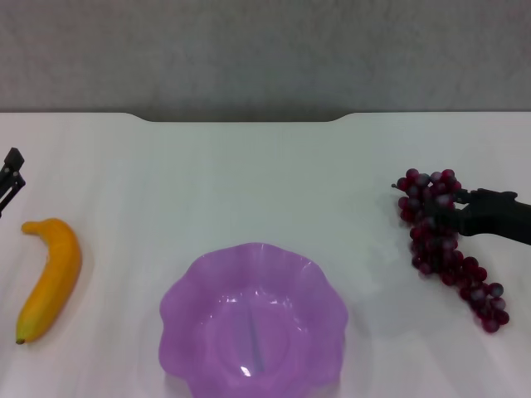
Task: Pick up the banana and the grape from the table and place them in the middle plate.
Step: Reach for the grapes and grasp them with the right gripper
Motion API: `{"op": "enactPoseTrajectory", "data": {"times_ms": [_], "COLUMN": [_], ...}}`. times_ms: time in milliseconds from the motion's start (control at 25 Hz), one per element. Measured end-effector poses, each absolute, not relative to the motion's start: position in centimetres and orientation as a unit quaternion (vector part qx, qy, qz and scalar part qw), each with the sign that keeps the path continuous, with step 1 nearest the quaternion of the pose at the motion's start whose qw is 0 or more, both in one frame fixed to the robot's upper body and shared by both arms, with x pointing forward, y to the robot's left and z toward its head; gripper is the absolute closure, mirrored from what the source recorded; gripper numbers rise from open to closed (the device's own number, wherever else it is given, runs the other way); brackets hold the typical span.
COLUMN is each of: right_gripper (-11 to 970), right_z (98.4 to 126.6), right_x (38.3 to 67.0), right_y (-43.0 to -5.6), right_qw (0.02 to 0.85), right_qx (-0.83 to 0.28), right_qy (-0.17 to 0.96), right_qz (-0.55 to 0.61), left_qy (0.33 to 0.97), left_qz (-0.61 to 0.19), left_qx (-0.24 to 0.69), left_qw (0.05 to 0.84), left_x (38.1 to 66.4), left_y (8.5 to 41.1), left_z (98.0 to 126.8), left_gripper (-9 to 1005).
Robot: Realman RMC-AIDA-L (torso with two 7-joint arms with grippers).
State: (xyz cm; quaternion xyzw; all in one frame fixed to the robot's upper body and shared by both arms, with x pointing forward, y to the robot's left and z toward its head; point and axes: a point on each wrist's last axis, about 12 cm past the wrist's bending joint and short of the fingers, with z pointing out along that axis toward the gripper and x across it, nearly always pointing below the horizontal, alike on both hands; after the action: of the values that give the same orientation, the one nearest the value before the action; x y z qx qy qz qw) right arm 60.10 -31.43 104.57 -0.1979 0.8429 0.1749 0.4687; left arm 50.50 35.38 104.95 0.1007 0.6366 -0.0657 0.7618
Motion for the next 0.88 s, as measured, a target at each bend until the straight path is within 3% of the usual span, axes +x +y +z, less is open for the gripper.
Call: {"op": "enactPoseTrajectory", "data": {"times_ms": [480,560,880], "right_gripper": [121,77,77], "right_z": [103.6,103.3,101.9], "right_x": [60.0,59.9,59.0], "right_y": [-30.5,-30.2,-29.7], "right_qw": [0.449,0.441,0.412], "right_qx": [-0.198,-0.203,-0.207], "right_qy": [0.854,0.857,0.872], "right_qz": [0.171,0.171,0.164], "left_qy": [0.637,0.637,0.637], "left_qz": [-0.066,-0.066,-0.067], "left_qx": [0.100,0.100,0.100], "left_qw": [0.762,0.762,0.762], "left_x": [50.5,50.5,50.6], "left_y": [35.3,35.3,35.3], "left_z": [104.9,104.9,104.9], "left_gripper": [98,98,98]}}
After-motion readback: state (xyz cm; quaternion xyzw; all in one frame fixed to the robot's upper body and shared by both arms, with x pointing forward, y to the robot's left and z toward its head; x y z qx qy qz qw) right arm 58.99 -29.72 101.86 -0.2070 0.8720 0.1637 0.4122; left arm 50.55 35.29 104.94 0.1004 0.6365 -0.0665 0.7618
